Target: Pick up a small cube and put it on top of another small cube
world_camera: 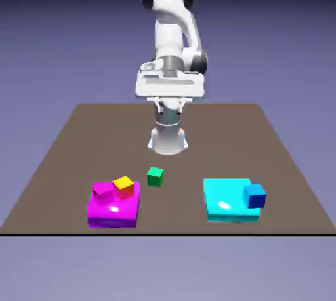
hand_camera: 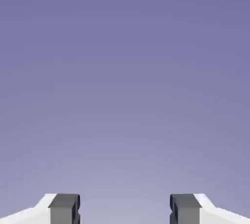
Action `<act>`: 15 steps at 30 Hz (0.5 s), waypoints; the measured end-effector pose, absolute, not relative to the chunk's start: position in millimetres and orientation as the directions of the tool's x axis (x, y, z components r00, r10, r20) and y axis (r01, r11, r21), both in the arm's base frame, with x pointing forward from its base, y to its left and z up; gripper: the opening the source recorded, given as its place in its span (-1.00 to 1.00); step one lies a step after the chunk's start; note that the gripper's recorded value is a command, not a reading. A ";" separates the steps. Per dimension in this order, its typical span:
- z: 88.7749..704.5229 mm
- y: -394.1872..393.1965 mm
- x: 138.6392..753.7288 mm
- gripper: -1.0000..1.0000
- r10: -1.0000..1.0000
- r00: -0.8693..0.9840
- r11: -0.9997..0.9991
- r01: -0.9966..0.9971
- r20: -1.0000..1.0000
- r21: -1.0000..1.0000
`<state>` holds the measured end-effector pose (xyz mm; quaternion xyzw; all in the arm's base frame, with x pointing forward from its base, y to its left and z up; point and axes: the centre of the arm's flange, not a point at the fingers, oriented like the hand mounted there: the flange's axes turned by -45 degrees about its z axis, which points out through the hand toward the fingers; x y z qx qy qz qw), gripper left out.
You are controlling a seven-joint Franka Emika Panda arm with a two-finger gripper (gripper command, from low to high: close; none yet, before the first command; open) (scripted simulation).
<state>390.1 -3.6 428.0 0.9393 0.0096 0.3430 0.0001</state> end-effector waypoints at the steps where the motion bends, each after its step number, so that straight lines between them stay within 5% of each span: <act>1: 403.2 -10.0 388.9 0.00 -0.010 0.814 -1.000 -0.005 0.581 -0.011; 11: 193.7 -55.5 295.4 0.00 -0.273 0.947 -0.961 -0.277 -0.169 0.000; 15: 171.3 -53.7 296.0 0.00 -0.267 0.949 -0.963 -0.271 -0.168 0.000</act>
